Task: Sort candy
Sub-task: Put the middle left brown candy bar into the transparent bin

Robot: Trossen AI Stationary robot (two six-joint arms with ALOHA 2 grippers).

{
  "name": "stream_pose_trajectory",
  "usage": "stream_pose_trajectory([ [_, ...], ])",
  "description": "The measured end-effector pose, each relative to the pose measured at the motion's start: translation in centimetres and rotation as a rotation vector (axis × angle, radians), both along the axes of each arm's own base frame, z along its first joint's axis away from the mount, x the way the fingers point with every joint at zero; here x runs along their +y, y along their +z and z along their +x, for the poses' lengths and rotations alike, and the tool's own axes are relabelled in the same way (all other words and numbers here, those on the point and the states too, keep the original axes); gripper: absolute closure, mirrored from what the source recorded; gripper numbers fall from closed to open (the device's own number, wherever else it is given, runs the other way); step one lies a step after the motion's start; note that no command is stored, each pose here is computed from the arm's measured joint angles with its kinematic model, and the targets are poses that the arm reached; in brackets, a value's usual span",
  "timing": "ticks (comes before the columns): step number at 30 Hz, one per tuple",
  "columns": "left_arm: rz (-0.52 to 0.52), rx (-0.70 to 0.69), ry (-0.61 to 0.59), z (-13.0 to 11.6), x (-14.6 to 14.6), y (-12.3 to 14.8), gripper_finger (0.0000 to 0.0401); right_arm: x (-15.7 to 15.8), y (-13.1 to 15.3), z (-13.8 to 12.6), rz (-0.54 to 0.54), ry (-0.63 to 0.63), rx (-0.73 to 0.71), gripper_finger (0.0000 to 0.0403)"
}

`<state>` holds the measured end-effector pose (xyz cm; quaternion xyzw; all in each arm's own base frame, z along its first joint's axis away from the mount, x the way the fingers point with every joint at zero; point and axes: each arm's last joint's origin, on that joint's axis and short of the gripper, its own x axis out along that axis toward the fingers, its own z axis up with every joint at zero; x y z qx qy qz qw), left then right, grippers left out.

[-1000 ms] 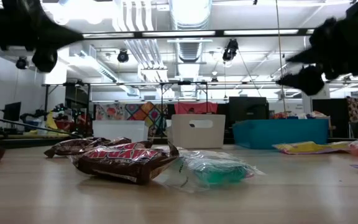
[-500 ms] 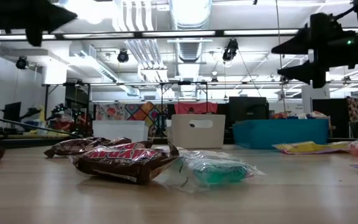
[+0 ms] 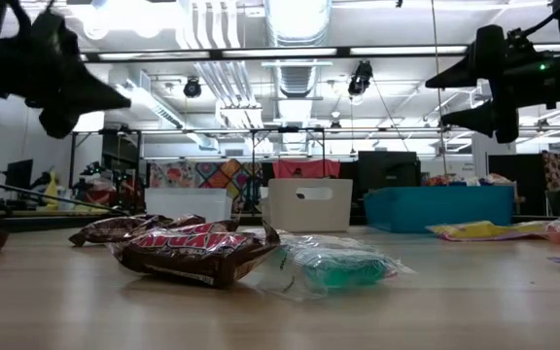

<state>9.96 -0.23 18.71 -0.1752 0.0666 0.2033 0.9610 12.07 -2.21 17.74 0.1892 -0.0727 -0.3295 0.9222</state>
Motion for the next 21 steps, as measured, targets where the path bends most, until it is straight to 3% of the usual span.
stream_pose_trajectory([
  [4, 0.005, 0.159, -0.12, 0.2, -0.4, -1.3, 0.0401, 0.0, 0.1, 0.0, 0.0, 0.004, -0.006, 0.0004],
  [10, -0.14, 0.235, -0.212, 0.8, -0.9, -1.8, 0.0401, 0.0, 0.4, 0.0, -0.002, 0.004, -0.043, 0.0004],
  [21, -0.212, 0.4, -0.188, 3.1, -2.0, -1.1, 0.0401, 0.0, 1.0, -0.1, -0.004, 0.004, -0.103, 0.0004],
])
